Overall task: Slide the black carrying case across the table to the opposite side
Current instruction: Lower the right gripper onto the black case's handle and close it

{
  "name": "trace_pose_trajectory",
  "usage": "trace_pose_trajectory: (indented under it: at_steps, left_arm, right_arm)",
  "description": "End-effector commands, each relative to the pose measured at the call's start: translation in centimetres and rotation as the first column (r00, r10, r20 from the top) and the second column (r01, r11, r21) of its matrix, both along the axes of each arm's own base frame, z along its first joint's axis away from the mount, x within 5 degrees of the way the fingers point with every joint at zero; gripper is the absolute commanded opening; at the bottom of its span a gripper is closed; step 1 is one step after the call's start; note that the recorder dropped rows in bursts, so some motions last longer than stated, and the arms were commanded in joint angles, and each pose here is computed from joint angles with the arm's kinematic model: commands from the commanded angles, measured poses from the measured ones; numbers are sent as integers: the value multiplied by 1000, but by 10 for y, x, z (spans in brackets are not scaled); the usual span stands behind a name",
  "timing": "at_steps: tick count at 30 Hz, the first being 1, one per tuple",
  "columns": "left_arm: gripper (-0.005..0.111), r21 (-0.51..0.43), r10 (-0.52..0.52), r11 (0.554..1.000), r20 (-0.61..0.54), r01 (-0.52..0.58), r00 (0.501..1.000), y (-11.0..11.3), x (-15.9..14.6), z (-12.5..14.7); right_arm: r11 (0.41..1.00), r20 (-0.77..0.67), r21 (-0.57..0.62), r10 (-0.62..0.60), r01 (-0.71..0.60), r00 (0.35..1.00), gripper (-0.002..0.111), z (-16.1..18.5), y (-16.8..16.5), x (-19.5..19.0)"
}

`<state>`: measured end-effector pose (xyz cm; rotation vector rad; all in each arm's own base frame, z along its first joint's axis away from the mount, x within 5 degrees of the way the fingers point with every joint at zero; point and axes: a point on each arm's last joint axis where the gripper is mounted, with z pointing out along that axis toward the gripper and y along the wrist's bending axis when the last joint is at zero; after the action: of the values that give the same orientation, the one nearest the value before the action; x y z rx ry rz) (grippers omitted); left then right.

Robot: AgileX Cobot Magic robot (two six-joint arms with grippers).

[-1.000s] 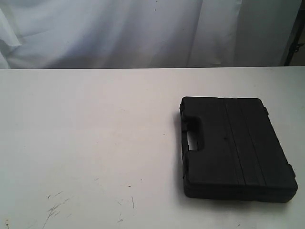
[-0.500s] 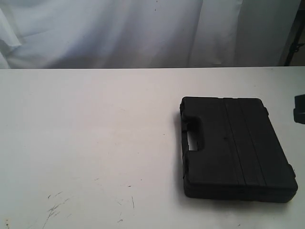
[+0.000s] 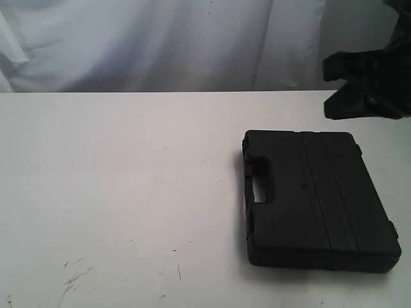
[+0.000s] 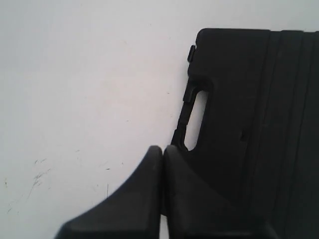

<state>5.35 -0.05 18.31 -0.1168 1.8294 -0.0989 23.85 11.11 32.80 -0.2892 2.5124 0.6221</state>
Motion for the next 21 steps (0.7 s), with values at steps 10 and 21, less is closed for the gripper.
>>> trace_pose_trajectory:
  at_steps: [10, 21]
  left_arm:
    - [0, -4, -4, 1000, 9, 4, 1000, 0, 0, -1]
    - [0, -6, -3, 1000, 9, 3, 1000, 0, 0, -1]
  right_arm:
    - [990, -306, -139, -11, -33, 952, 0, -45, 69, 61]
    - [951, -399, -299, -49, -79, 916, 0, -94, 118, 86]
